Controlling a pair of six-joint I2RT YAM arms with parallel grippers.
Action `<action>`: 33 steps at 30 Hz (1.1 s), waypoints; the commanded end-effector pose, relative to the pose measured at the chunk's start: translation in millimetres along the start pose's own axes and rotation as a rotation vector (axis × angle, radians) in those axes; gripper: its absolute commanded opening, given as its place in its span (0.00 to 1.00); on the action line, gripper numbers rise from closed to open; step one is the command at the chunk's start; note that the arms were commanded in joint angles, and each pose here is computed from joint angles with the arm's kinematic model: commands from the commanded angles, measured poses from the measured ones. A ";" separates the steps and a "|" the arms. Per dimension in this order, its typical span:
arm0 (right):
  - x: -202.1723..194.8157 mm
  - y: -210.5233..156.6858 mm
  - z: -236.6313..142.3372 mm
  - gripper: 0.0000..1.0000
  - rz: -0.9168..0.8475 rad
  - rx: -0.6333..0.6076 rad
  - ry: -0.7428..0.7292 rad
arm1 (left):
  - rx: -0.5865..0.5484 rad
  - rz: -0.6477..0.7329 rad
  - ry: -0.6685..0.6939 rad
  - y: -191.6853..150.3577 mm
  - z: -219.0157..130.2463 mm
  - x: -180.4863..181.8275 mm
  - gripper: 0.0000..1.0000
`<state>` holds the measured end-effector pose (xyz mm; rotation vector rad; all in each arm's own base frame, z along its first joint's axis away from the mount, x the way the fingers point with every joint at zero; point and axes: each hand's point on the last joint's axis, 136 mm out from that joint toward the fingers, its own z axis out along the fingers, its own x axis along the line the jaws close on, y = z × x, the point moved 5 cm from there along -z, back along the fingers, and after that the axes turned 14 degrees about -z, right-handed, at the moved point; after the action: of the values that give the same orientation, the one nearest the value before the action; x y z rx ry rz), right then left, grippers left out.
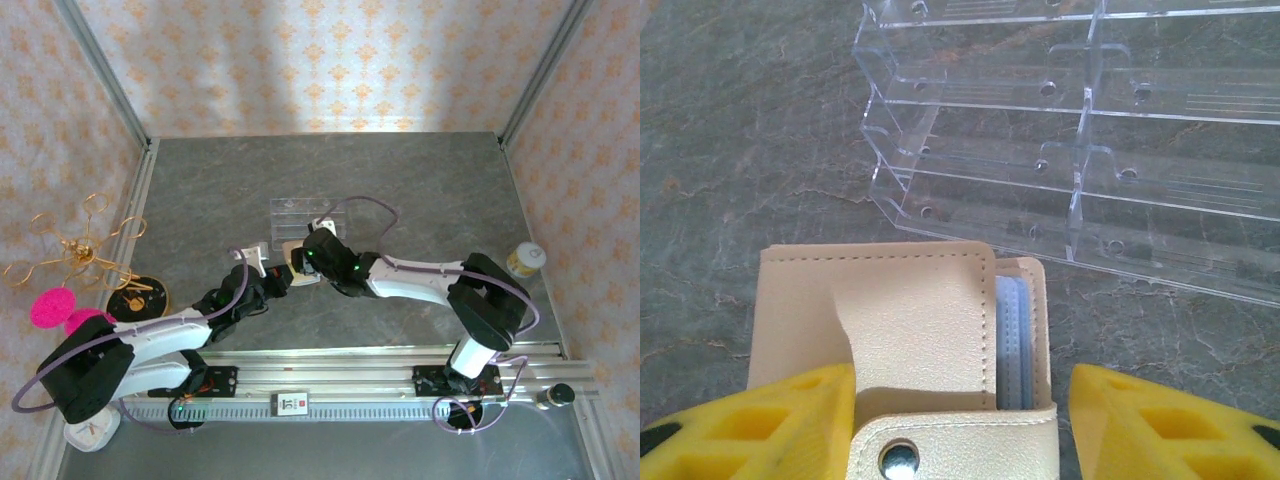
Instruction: Take the credit cards out of the card holder
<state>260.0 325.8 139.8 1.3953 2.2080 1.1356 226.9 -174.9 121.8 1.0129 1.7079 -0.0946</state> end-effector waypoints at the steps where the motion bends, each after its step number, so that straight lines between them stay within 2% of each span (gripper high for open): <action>1: -7.2 -8.4 5.2 0.53 -0.041 0.046 -0.071 | -0.052 0.026 -0.070 12.7 -4.5 -25.7 0.00; 7: -17.3 -13.7 5.1 0.33 -0.056 0.058 -0.142 | -0.088 0.060 -0.066 20.6 -10.9 -32.2 0.00; 17: -20.2 -10.3 -5.9 0.12 -0.054 0.019 -0.140 | -0.094 0.106 -0.059 23.3 -10.7 -36.4 0.00; 18: -22.3 -8.5 -8.5 0.13 -0.050 0.014 -0.156 | -0.096 0.108 -0.052 23.4 -10.4 -35.5 0.00; 19: -22.8 -5.7 -13.0 0.18 -0.038 -0.004 -0.153 | -0.096 0.112 -0.045 23.6 -10.3 -35.0 0.00; 22: -13.9 8.6 -36.0 0.34 0.010 -0.109 -0.031 | -0.100 0.115 -0.045 23.9 -11.3 -34.4 0.00; 26: -1.7 25.1 -53.6 0.42 0.058 -0.173 0.079 | -0.107 0.114 -0.058 24.7 -12.8 -36.5 0.00; 33: 16.7 26.5 -40.9 0.49 0.081 -0.137 0.175 | -0.119 0.109 -0.098 26.0 -17.1 -42.1 0.00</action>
<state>241.3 313.7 184.9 1.3760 2.1367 1.3939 229.1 -169.8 146.8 1.0444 1.6455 0.0175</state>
